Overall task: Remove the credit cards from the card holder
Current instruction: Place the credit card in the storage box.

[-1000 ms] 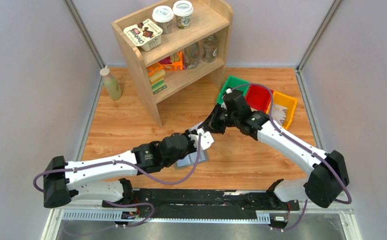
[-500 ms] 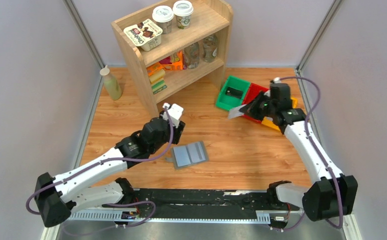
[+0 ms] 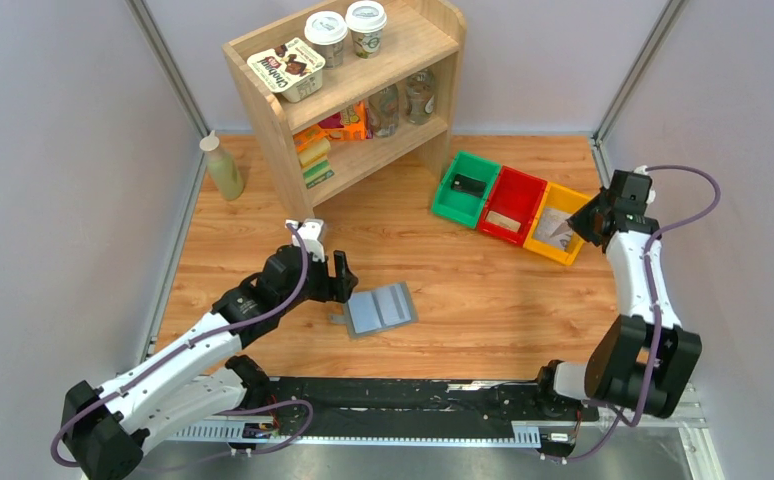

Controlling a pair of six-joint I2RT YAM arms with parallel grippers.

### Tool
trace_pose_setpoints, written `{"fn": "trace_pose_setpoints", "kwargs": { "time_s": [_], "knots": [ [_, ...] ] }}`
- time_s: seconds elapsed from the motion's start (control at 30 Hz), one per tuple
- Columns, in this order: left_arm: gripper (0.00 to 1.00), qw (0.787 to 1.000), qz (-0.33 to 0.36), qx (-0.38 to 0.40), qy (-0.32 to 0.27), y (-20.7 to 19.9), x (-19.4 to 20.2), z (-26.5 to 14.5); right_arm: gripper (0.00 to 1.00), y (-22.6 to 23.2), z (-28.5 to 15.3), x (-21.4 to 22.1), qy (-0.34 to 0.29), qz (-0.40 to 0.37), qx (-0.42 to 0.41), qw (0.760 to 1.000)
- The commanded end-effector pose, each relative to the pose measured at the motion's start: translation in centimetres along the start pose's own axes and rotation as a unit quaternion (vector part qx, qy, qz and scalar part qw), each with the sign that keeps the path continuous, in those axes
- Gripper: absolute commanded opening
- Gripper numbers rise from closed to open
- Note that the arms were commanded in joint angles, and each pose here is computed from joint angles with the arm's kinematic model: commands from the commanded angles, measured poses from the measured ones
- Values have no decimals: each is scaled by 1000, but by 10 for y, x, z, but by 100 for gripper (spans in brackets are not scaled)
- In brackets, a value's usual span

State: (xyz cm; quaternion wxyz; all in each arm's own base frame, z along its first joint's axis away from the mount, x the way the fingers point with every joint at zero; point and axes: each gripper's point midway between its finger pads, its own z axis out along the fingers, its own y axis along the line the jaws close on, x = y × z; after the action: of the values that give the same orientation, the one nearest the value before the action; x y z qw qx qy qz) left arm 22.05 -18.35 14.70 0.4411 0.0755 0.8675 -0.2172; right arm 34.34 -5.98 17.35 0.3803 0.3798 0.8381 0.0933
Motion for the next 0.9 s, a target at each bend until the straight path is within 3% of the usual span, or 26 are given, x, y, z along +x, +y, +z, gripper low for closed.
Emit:
{"fn": "trace_pose_setpoints", "kwargs": {
  "time_s": [0.0, 0.2, 0.37, 0.53, 0.63, 0.73, 0.87],
  "knots": [
    [86, 999, -47, 25, 7, -9, 4, -4, 0, -4, 40, -23, -32, -59, 0, 998],
    [88, 997, -66, 36, 16, -11, 13, -4, 0, 42, 72, -20, 6, -93, -123, 988],
    [88, 996, -73, 50, 24, -16, 16, -3, 6, 32, 96, -10, 33, -87, -107, 990],
    [88, 995, -76, 53, 24, -18, 13, -3, 29, -5, 98, -21, 21, -91, 0, 996],
    [88, 995, -79, 55, 21, -19, 12, -3, 53, -21, 75, -40, -14, -90, 64, 994],
    [88, 995, -83, 54, 23, -19, 12, -2, 64, -17, 50, -50, -40, -96, 82, 991],
    [86, 994, -90, 50, 29, -19, 15, 2, 67, 12, 22, -38, -42, -114, 49, 991]
  ]
}}
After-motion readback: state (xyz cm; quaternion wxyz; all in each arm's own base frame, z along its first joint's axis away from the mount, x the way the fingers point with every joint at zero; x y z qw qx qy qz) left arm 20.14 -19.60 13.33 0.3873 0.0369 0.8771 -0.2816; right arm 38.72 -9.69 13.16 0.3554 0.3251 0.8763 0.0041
